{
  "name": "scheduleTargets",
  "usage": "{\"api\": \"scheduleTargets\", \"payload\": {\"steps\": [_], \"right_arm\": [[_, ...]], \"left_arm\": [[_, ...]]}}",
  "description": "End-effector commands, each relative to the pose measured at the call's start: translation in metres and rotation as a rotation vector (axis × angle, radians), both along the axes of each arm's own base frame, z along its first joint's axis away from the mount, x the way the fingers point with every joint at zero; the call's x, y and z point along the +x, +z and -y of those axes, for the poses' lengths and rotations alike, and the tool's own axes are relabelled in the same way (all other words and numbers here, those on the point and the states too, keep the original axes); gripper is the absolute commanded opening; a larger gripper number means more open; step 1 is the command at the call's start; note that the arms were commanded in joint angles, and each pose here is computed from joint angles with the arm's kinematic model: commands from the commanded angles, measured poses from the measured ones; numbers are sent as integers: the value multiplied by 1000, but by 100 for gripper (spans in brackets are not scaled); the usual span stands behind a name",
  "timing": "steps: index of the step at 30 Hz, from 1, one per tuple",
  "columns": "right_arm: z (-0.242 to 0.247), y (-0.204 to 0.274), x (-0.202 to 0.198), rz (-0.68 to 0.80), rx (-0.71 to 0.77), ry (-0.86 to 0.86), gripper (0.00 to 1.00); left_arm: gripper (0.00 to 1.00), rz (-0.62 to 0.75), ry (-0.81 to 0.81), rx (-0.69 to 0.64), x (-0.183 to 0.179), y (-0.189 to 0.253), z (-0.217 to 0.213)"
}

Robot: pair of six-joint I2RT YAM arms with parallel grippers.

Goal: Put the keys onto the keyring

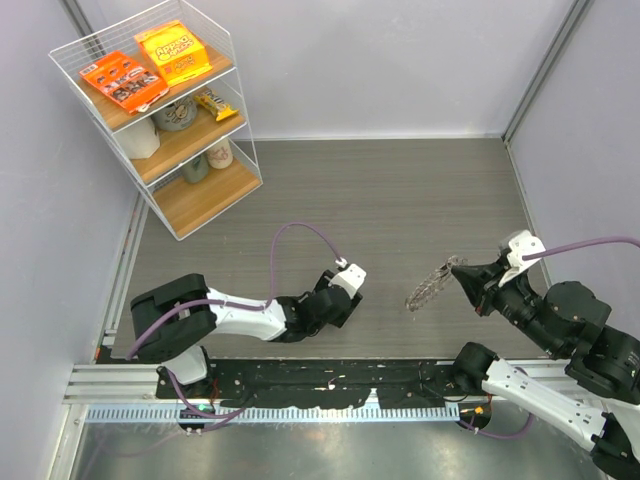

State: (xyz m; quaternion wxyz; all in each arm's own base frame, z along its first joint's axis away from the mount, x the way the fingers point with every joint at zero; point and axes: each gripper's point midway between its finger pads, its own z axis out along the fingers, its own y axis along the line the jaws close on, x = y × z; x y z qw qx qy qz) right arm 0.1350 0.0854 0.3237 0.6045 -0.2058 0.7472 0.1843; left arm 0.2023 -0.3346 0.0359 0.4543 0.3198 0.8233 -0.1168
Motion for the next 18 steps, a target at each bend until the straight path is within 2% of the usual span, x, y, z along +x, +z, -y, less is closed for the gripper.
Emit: {"api": "scheduleTargets", "payload": {"steps": [1,18], "right_arm": [[0,16,3,54,45,-9,8],[1,16,-1,50,56,0,7]], "left_arm": [[57,-29,80,-17,3,4,-1],[47,-138,138,-18,-7,-13,-1]]}}
